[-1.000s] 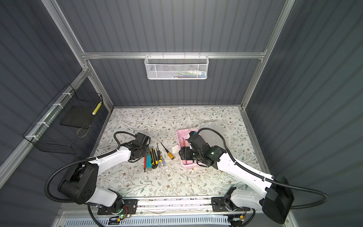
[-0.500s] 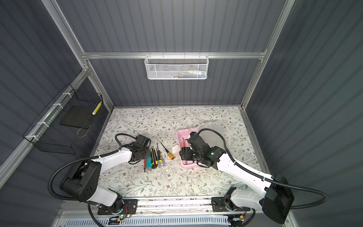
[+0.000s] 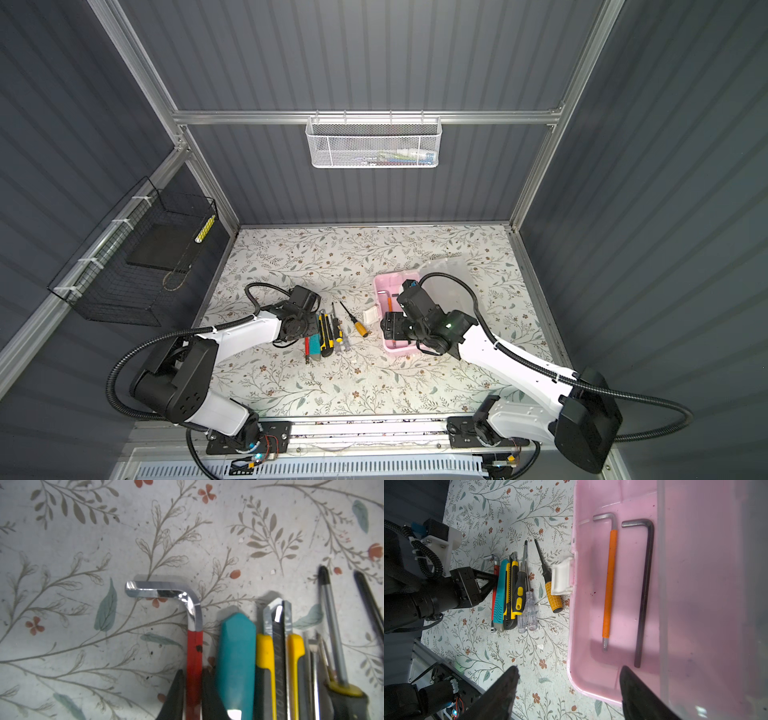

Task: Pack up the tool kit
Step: 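Grasp the red-handled hex key with the left gripper, then carry the red-handled hex key into the pink box and lower it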

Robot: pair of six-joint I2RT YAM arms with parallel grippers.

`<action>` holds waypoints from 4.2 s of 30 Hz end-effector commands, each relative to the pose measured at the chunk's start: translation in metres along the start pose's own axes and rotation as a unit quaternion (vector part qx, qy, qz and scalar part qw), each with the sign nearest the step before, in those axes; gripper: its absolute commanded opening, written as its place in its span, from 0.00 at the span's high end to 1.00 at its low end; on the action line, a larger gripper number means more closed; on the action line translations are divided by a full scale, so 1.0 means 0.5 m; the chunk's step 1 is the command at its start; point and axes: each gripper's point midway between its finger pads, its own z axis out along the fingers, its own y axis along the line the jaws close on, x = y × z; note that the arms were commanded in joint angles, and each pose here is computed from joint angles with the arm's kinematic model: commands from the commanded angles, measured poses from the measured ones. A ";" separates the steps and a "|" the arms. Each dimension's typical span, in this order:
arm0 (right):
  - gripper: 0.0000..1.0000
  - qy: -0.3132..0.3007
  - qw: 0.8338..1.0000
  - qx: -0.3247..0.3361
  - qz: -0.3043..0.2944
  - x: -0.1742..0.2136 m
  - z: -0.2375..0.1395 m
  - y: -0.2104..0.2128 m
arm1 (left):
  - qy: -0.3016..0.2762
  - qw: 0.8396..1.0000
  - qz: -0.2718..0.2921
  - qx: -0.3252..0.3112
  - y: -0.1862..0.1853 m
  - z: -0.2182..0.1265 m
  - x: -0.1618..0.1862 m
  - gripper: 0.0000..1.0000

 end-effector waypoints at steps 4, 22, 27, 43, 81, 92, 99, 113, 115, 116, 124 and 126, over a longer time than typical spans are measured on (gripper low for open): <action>0.23 0.001 1.000 0.007 -0.005 0.005 0.012 -0.007 | 0.020 1.000 0.006 -0.021 0.015 0.011 0.014 0.88; 0.22 -0.017 1.000 -0.014 0.001 -0.011 0.002 0.008 | -0.042 0.999 -0.004 -0.009 0.019 -0.098 -0.057 1.00; 0.22 -0.033 0.999 -0.025 0.007 -0.024 -0.014 0.013 | -0.073 0.994 -0.030 0.073 -0.027 -0.173 -0.095 1.00; 0.22 -0.105 0.992 -0.027 0.057 -0.078 -0.093 -0.045 | -0.141 0.939 -0.055 0.308 -0.358 -0.327 -0.131 1.00; 0.22 -0.084 0.993 -0.007 0.087 -0.017 -0.080 -0.097 | -0.045 0.952 -0.027 0.302 -0.604 -0.113 -0.034 1.00; 0.22 -0.075 0.993 -0.004 0.087 -0.015 -0.070 -0.095 | -0.035 0.953 -0.019 0.299 -0.610 -0.104 -0.026 0.77; 0.22 -0.077 0.993 -0.005 0.087 -0.016 -0.073 -0.095 | -0.047 0.952 -0.013 0.302 -0.609 -0.119 -0.036 0.59; 0.22 -0.085 0.995 -0.007 0.059 -0.040 -0.098 -0.077 | -0.117 0.941 0.019 0.318 -0.589 -0.208 -0.092 0.45; 0.22 -0.088 0.995 -0.010 0.052 -0.048 -0.105 -0.070 | -0.135 0.941 0.036 0.307 -0.578 -0.234 -0.109 0.44; 0.21 -0.089 0.995 -0.011 0.048 -0.052 -0.109 -0.068 | -0.143 0.941 0.042 0.305 -0.573 -0.247 -0.115 0.43; 0.21 -0.109 0.994 -0.022 0.014 -0.088 -0.149 -0.037 | -0.194 0.943 0.087 0.256 -0.482 -0.333 -0.148 0.39; 0.21 -0.107 0.994 -0.024 0.005 -0.091 -0.153 -0.030 | -0.202 0.944 0.095 0.242 -0.452 -0.349 -0.147 0.38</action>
